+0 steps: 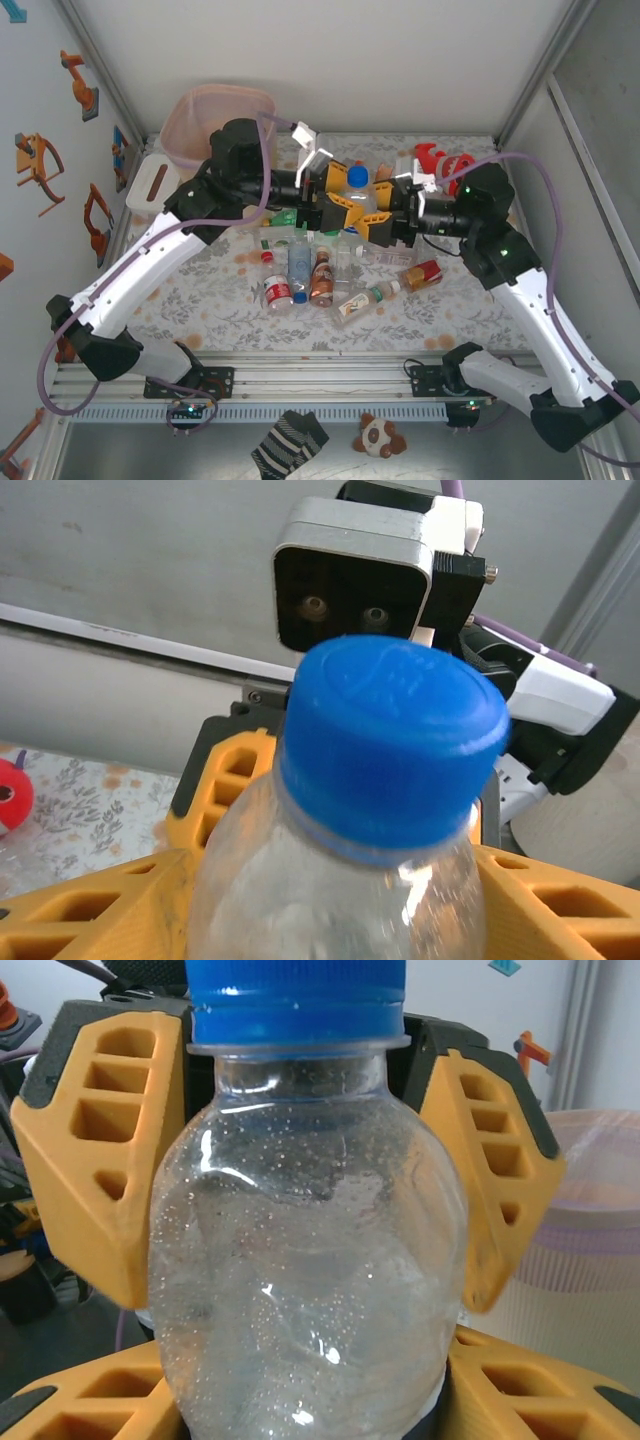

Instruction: Put the plastic bottles in the bin

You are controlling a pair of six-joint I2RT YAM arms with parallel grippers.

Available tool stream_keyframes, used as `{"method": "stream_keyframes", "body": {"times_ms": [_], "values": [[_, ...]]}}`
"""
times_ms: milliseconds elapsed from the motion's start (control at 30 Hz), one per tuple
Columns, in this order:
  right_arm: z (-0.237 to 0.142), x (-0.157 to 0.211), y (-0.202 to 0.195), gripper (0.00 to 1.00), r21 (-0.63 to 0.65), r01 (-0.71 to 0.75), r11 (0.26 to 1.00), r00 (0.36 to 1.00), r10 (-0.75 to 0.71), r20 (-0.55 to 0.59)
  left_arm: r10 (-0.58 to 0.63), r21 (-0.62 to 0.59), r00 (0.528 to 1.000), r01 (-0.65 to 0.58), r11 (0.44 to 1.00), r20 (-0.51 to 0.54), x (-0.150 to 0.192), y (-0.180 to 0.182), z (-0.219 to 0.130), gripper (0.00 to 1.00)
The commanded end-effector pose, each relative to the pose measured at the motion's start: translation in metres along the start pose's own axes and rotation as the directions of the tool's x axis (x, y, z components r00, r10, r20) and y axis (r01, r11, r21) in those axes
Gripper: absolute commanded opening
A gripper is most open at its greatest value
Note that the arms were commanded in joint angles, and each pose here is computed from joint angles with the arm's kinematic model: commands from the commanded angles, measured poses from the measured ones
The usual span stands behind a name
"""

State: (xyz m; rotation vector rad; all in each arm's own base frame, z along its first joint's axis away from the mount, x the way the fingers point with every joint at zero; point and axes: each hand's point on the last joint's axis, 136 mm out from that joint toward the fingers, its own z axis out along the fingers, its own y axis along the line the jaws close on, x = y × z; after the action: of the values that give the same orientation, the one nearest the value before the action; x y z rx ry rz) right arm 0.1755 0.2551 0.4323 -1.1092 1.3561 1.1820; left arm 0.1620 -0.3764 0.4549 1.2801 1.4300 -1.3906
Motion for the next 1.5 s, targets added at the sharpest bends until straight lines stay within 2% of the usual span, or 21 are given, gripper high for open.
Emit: {"method": "stream_keyframes", "body": {"times_ms": [0, 200, 400, 467, 600, 700, 833, 967, 1067, 1233, 1300, 1467], "values": [[0.002, -0.016, 0.01, 0.5, -0.019, 0.068, 0.998, 0.997, -0.067, 0.023, 0.035, 0.046, 0.999, -0.035, 0.998, -0.002, -0.004, -0.012, -0.001, 0.61], [0.004, -0.013, 0.008, 0.5, -0.005, 0.065, 0.998, 0.998, -0.065, 0.015, 0.041, 0.044, 0.999, -0.04, 0.998, -0.017, 0.001, -0.014, -0.004, 0.48], [0.004, -0.011, 0.006, 0.51, 0.01, 0.057, 0.998, 0.998, -0.057, 0.01, 0.061, 0.034, 0.998, -0.061, 0.998, -0.012, 0.001, -0.015, -0.006, 0.43], [0.003, -0.011, 0.006, 0.54, 0.019, 0.057, 0.998, 0.998, -0.057, 0.011, 0.066, 0.02, 0.998, -0.066, 0.998, -0.012, 0.001, -0.014, -0.007, 0.42], [0.001, -0.009, 0.005, 0.69, 0.042, 0.056, 0.998, 0.998, -0.057, 0.01, 0.079, -0.009, 0.997, -0.079, 0.997, -0.007, -0.001, -0.012, -0.01, 0.4], [-0.002, -0.008, 0.006, 0.75, 0.062, 0.051, 0.997, 0.999, -0.051, 0.008, 0.092, -0.033, 0.996, -0.092, 0.995, -0.004, -0.002, -0.011, -0.013, 0.4], [-0.006, -0.005, 0.006, 0.79, 0.091, 0.039, 0.995, 0.999, -0.039, -0.004, 0.113, -0.087, 0.994, -0.113, 0.99, -0.001, -0.002, -0.007, -0.019, 0.39], [-0.012, -0.002, 0.007, 0.8, 0.123, 0.043, 0.991, 0.999, -0.043, -0.006, 0.127, -0.197, 0.992, -0.125, 0.972, -0.003, -0.003, 0.007, -0.029, 0.4], [-0.015, -0.001, 0.008, 0.8, 0.144, 0.045, 0.989, 0.999, -0.045, -0.009, 0.104, -0.34, 0.995, -0.102, 0.935, -0.013, -0.005, 0.032, -0.042, 0.4], [-0.019, 0.0, 0.005, 0.8, 0.18, 0.048, 0.983, 0.999, -0.046, -0.017, 0.048, -0.506, 0.999, -0.043, 0.862, -0.003, -0.008, 0.068, -0.069, 0.39], [-0.02, -0.001, 0.003, 0.8, 0.194, 0.05, 0.98, 0.999, -0.047, -0.018, 0.04, -0.572, 0.999, -0.028, 0.82, 0.009, -0.01, 0.081, -0.082, 0.39], [-0.022, -0.001, 0.0, 0.8, 0.219, 0.054, 0.974, 0.999, -0.05, -0.021, 0.038, -0.747, 0.999, -0.006, 0.665, 0.026, -0.019, 0.115, -0.123, 0.4]]}}
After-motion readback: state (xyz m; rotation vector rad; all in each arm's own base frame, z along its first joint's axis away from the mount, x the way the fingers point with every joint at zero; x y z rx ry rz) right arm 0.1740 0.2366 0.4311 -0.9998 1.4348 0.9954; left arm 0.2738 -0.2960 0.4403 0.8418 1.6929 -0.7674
